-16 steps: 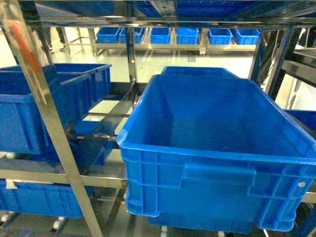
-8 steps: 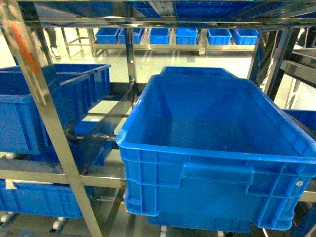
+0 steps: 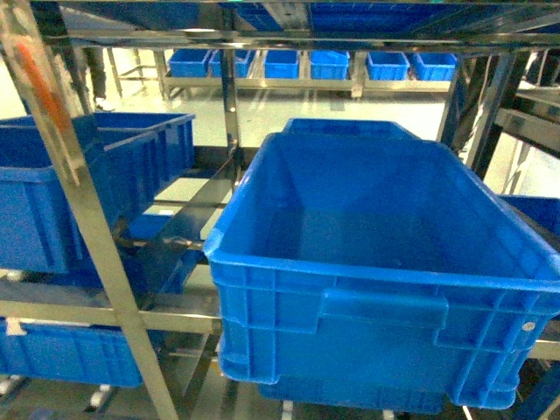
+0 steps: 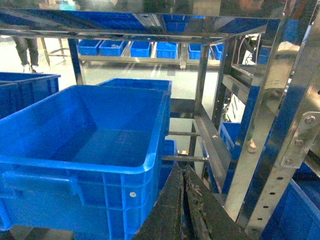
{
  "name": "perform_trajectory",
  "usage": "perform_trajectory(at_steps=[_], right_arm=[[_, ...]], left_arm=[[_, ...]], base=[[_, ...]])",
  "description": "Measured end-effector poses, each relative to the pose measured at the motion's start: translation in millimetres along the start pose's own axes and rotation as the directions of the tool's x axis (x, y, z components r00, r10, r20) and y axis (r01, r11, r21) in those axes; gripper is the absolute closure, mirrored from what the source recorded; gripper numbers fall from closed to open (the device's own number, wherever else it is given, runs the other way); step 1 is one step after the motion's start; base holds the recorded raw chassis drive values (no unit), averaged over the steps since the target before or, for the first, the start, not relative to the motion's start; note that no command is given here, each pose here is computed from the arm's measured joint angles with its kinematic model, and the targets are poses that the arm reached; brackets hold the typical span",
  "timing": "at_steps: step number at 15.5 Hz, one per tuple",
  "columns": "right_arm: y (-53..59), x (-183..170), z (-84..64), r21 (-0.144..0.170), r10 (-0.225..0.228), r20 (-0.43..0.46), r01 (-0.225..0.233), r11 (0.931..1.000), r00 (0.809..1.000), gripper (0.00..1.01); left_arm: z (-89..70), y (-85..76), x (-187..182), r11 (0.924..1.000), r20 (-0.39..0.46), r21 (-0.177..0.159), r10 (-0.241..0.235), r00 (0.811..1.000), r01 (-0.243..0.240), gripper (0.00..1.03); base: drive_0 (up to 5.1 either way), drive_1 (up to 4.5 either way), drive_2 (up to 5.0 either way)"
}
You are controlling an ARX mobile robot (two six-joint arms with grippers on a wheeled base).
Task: Pick red block from blue box to shelf
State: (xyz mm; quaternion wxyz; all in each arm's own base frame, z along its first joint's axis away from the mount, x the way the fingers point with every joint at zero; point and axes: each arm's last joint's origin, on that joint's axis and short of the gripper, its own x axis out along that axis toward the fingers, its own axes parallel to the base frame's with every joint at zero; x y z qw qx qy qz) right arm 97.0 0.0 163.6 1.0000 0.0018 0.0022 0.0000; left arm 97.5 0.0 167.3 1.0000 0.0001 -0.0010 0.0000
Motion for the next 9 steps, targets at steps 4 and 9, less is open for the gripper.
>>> perform_trajectory(at_steps=[4, 9], right_arm=[[0.0, 0.1, 3.7, -0.001, -0.001, 0.009, 0.001, 1.0, 1.0, 0.99], [0.0, 0.1, 3.7, -0.001, -0.001, 0.009, 0.001, 1.0, 1.0, 0.54]], left_arm=[[-0.2, 0.0, 0.0, 1.0, -0.002, 0.0, 0.001, 1.0, -0.001, 0.05], [-0.2, 0.0, 0.0, 1.0, -0.002, 0.0, 0.001, 1.0, -0.001, 0.05]], base=[[0.0, 0.0, 0.0], [0.0, 0.0, 0.0]])
